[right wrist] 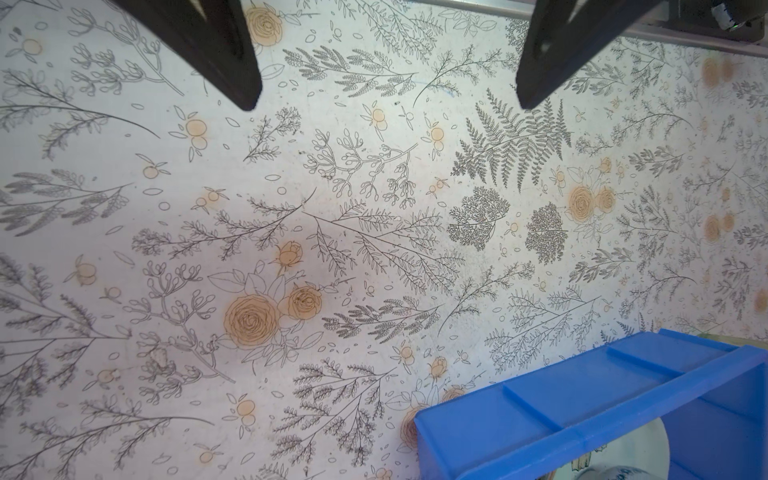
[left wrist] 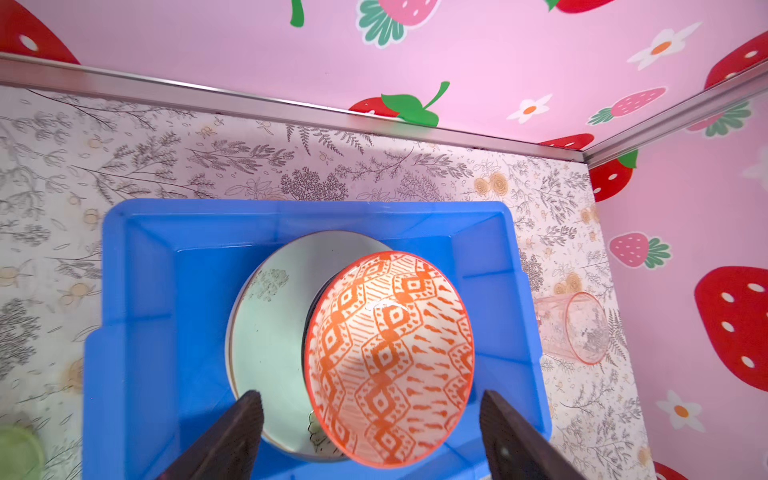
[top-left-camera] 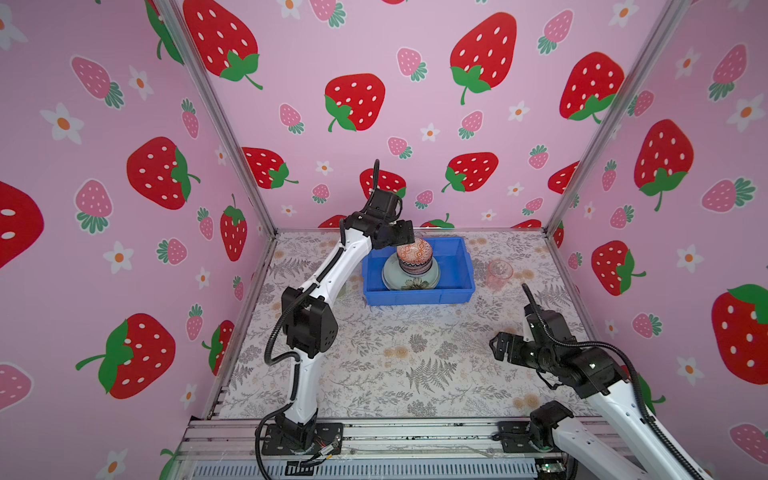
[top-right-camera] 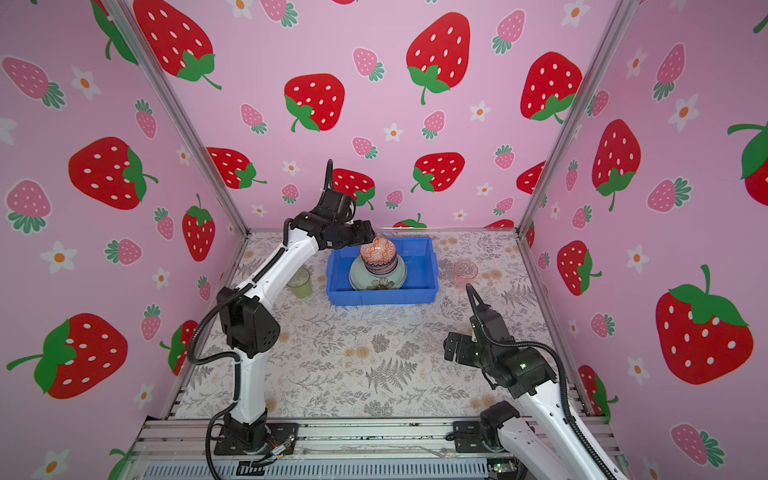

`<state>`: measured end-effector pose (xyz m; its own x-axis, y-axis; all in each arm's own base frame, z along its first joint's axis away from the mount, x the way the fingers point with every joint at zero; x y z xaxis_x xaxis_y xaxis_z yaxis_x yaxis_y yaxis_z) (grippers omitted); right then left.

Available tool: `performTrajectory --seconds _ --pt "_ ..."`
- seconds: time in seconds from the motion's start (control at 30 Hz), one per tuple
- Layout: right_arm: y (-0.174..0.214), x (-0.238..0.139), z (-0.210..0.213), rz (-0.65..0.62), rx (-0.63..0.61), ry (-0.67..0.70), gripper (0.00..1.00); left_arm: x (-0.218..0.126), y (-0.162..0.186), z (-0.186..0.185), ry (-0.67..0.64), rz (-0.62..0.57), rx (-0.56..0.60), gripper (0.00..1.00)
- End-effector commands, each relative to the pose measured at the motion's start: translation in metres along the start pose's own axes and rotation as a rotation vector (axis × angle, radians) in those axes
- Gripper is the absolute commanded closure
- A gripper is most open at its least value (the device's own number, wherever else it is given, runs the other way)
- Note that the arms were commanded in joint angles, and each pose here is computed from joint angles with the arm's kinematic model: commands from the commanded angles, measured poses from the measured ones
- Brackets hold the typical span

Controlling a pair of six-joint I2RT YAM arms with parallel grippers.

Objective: Place the mixed dishes into the plastic bin
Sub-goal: 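Open the left gripper and lift away while the right reaches toward the pink cup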

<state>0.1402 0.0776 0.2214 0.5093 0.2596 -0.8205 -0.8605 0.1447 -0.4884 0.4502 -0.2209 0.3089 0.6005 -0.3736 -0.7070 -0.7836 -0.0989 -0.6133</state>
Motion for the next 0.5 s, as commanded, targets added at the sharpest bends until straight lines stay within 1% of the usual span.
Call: performTrajectory --seconds 0.0,0.17,0.3,0.37,0.47 --pt "-0.019 -0.003 0.006 -0.045 -0.048 0.040 0.01 -0.025 0.003 0.009 -0.048 -0.036 0.015 0.10" --pt "-0.048 0.012 0.016 -0.014 -0.103 0.113 0.01 -0.062 0.013 0.027 -0.096 -0.089 0.016 0.07" --pt "-0.077 0.028 0.021 0.012 -0.150 0.127 0.01 -0.088 0.023 0.041 -0.106 -0.111 -0.012 0.06" --pt "-0.095 0.036 0.017 0.026 -0.147 0.135 0.01 -0.097 0.032 0.048 -0.113 -0.102 -0.014 0.06" --pt "-0.123 0.048 0.005 0.037 -0.099 0.126 0.01 -0.112 0.048 0.059 -0.137 -0.080 0.004 0.06"
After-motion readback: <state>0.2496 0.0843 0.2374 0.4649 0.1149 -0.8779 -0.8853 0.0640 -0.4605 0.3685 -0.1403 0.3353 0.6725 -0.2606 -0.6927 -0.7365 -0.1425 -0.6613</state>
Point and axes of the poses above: each gripper's point midway between its finger pads, its own x axis out along the fingers, its own z axis along the line the jaws close on, y = z × x, the point moved 8 cm from there along -x, back along the fingers, and after that the axes turned 2 degrees about x, right-handed, at the moved point
